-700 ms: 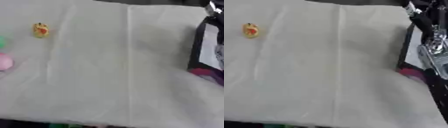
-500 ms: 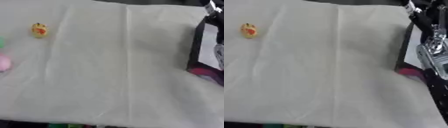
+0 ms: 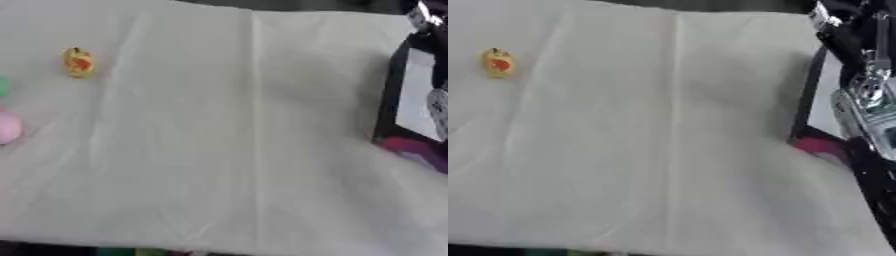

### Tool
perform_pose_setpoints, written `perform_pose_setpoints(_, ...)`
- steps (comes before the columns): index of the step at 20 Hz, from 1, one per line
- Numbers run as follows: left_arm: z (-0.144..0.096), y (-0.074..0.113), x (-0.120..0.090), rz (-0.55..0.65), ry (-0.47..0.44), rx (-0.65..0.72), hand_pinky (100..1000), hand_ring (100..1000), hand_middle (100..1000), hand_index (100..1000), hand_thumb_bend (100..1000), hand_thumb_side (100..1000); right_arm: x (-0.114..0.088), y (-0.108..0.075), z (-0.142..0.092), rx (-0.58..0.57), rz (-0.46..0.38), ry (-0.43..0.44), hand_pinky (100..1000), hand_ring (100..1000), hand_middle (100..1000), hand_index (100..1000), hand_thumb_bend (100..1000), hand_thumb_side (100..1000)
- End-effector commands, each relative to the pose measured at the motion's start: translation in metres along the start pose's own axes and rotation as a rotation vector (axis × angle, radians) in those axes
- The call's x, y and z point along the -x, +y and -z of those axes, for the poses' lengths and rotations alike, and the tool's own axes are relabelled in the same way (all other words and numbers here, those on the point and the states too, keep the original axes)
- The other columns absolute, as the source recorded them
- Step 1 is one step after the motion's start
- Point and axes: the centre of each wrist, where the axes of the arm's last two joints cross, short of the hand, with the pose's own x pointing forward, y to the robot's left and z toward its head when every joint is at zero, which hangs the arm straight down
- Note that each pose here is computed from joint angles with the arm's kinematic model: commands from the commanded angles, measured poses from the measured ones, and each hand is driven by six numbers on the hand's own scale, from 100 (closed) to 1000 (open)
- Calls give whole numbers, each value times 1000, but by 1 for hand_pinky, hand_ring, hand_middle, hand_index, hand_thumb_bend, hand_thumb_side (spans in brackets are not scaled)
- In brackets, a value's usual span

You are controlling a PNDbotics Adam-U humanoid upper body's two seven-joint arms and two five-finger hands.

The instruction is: Pick up the objects with one hand, pass them to the other hand, and then place them into the box on the other side of the table.

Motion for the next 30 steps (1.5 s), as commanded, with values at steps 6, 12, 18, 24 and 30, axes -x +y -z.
perform_pose_setpoints(6,23,21,-28,154,-71,14,840,816,744,922,1000,540,-22,-5,9,-22,-27,-72,814,678,707,817,790,405)
perform_pose_setpoints(12,44,37,-48,410,-52,126,872,839,757,943,1000,498,-27,-5,9,-41,-43,-84,813,675,707,816,801,403)
perform_pose_setpoints(18,77,57,-79,770,-6,382,925,869,775,941,1000,358,-33,-5,8,-65,-65,-92,813,671,706,816,806,395)
perform_pose_setpoints(24,105,71,-94,1003,45,565,964,889,788,899,928,394,-37,-4,8,-89,-83,-98,812,665,705,815,814,376)
perform_pose_setpoints(30,129,79,-86,1261,167,647,996,889,783,855,763,400,-42,-3,9,-105,-91,-108,812,657,698,812,817,365)
